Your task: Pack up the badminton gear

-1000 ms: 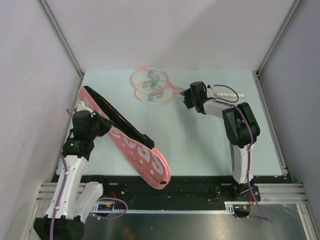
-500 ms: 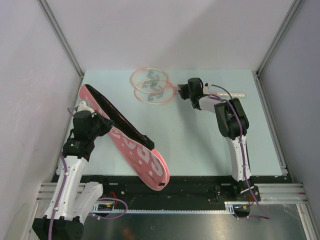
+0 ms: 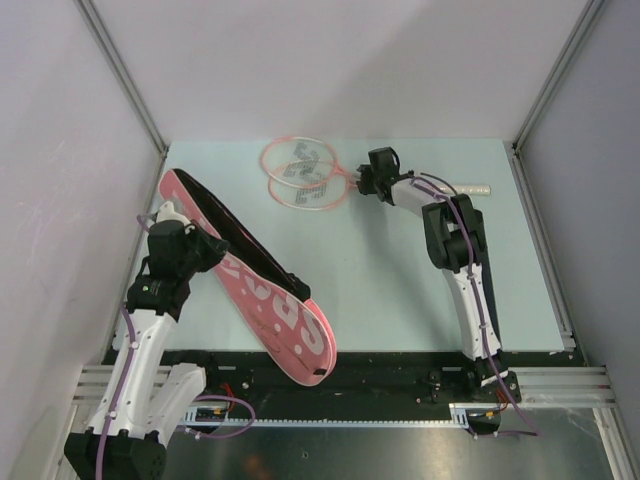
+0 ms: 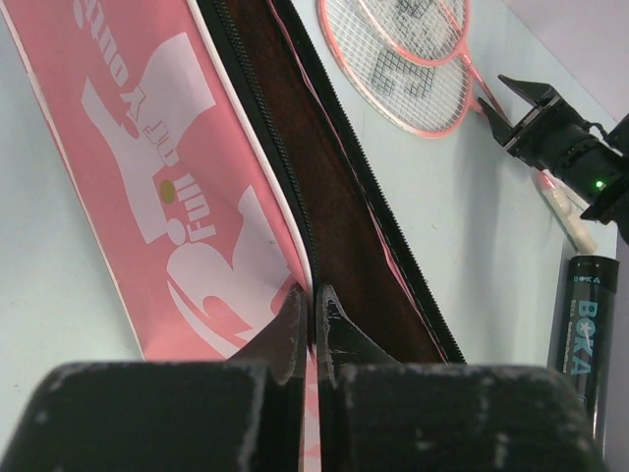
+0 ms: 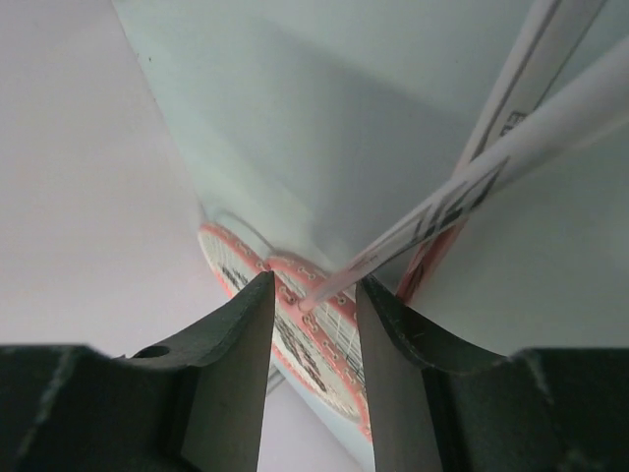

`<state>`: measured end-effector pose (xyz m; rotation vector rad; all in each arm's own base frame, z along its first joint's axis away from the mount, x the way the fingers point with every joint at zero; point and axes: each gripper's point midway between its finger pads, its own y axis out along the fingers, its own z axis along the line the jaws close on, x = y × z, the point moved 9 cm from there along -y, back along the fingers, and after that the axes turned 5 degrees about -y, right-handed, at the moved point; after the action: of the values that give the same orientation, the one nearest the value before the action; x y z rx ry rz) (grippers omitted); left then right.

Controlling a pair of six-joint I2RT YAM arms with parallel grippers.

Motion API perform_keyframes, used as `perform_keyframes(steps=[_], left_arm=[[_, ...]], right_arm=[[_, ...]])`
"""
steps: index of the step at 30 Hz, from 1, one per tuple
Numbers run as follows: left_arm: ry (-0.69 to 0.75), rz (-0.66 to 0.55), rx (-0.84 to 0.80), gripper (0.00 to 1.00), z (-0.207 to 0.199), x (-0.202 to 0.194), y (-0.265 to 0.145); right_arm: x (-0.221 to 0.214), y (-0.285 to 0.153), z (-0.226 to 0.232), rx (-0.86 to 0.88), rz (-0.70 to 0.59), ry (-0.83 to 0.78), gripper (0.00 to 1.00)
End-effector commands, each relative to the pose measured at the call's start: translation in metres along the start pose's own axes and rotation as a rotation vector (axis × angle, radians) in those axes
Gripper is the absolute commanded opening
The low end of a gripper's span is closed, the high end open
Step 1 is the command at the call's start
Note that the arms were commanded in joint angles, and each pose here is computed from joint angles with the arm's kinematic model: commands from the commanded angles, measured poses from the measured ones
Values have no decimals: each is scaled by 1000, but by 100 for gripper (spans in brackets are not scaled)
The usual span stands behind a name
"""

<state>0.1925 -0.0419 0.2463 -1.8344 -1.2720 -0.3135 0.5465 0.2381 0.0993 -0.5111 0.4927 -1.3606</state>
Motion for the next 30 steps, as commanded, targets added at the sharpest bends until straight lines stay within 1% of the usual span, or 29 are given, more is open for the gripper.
perform_keyframes(steps=[1, 4, 6, 7, 9, 10, 11, 12, 14, 15, 17, 18, 19, 20, 22, 23, 24, 25, 26, 27, 29, 30], left_arm=[[28, -51, -40, 0, -6, 7, 0], [23, -45, -35, 0, -5, 6, 2], [24, -50, -34, 0, -5, 6, 1], [26, -50, -36, 0, -5, 6, 1], [26, -54, -37, 0, -5, 7, 0], [27, -53, -38, 0, -5, 6, 0], [25, -52, -39, 0, -5, 6, 0], [24, -54, -39, 0, -5, 6, 0], [25, -57, -42, 0, -5, 6, -1], [25, -58, -41, 0, -5, 6, -1], [23, -59, -36, 0, -4, 5, -1], [23, -60, -36, 0, -4, 6, -1], [19, -59, -33, 0, -4, 5, -1], [19, -62, -32, 0, -4, 6, -1], [23, -68, -23, 0, -3, 7, 0], [21, -71, -20, 0, -3, 7, 0], [18, -75, -17, 0, -3, 8, 0], [15, -77, -9, 0, -3, 8, 1], [11, -77, -2, 0, -2, 8, 2], [12, -73, 3, 0, -2, 8, 4], [16, -55, 20, 0, -3, 10, 9], [15, -48, 23, 0, -4, 10, 11]], right_arm=[[8, 1, 1, -144, -126, 27, 43], [5, 7, -1, -172, -151, 57, 44], [5, 18, -14, -229, -150, 90, 43], [3, 20, -9, -220, -143, 101, 43], [5, 31, -22, -271, -171, 79, 43], [5, 32, -12, -249, -182, 77, 43], [7, 35, -13, -256, -188, 68, 42], [11, 41, -26, -296, -208, 50, 38], [16, 45, -30, -312, -220, 41, 31], [19, 49, -36, -328, -218, 35, 24], [20, 50, -43, -353, -210, 22, 16], [21, 51, -40, -326, -208, 10, 3], [22, 51, -34, -287, -218, -22, 0], [21, 50, -29, -252, -209, -89, 0], [20, 46, -3, -129, -203, -127, 0], [18, 41, 10, -67, -196, -211, 0], [15, 35, 35, 47, -200, -243, 0], [17, 21, 57, 102, -236, -269, 0], [16, 13, 70, 153, -236, -298, 0], [17, 6, 87, 251, -237, -343, 0], [19, -21, 119, 328, -236, -389, 0], [24, -32, 130, 351, -258, -455, 0]])
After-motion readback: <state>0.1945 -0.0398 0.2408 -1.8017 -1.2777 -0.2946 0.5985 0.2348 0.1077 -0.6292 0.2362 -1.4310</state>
